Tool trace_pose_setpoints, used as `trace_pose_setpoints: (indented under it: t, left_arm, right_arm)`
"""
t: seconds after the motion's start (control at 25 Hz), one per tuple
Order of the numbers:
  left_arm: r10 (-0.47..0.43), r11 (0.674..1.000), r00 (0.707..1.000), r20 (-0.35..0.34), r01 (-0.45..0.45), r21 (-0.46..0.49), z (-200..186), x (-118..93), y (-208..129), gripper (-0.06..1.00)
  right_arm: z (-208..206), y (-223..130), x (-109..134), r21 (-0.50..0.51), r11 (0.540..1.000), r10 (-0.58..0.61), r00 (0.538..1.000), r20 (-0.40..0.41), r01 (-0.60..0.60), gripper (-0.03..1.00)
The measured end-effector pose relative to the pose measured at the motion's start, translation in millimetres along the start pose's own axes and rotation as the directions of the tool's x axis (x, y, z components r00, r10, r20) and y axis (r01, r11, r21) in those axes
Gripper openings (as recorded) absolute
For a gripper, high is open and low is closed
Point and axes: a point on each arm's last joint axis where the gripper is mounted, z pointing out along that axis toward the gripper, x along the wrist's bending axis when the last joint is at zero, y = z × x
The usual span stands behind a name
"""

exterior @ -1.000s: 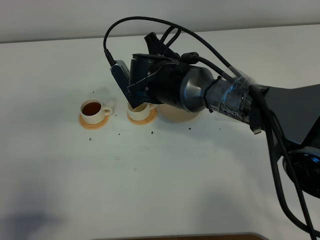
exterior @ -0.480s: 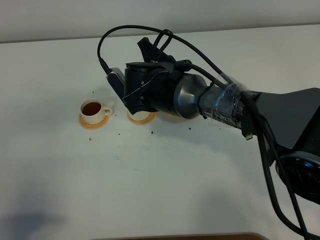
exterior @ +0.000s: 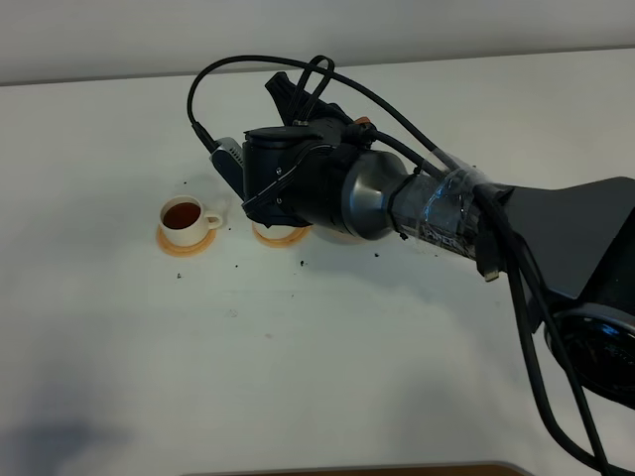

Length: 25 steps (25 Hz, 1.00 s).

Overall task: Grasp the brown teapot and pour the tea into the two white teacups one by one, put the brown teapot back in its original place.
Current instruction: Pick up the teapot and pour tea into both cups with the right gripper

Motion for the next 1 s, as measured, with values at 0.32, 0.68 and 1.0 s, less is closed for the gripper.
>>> trace_pose_setpoints:
  t: [0.32, 0.68, 1.0]
  left_arm:
    - [0.000, 1.000, 1.000, 0.000, 0.000, 0.000, 0.0, 0.0, 0.0, 0.28]
    - [0.000, 1.000, 1.000, 0.000, 0.000, 0.000, 0.0, 0.0, 0.0, 0.28]
    - [0.000, 1.000, 1.000, 0.000, 0.000, 0.000, 0.0, 0.0, 0.0, 0.28]
  right_arm:
    - [-2.4, 3.8, -1.8, 0.006, 0.998, -0.058, 0.998, 0.027, 0.058, 0.14]
    - [-2.8, 3.9, -3.9, 0.010, 0.997, -0.077, 0.996, 0.051, 0.076, 0.14]
    - [-4.4, 5.8, -7.5, 0.010, 0.994, -0.113, 0.989, 0.091, 0.113, 0.14]
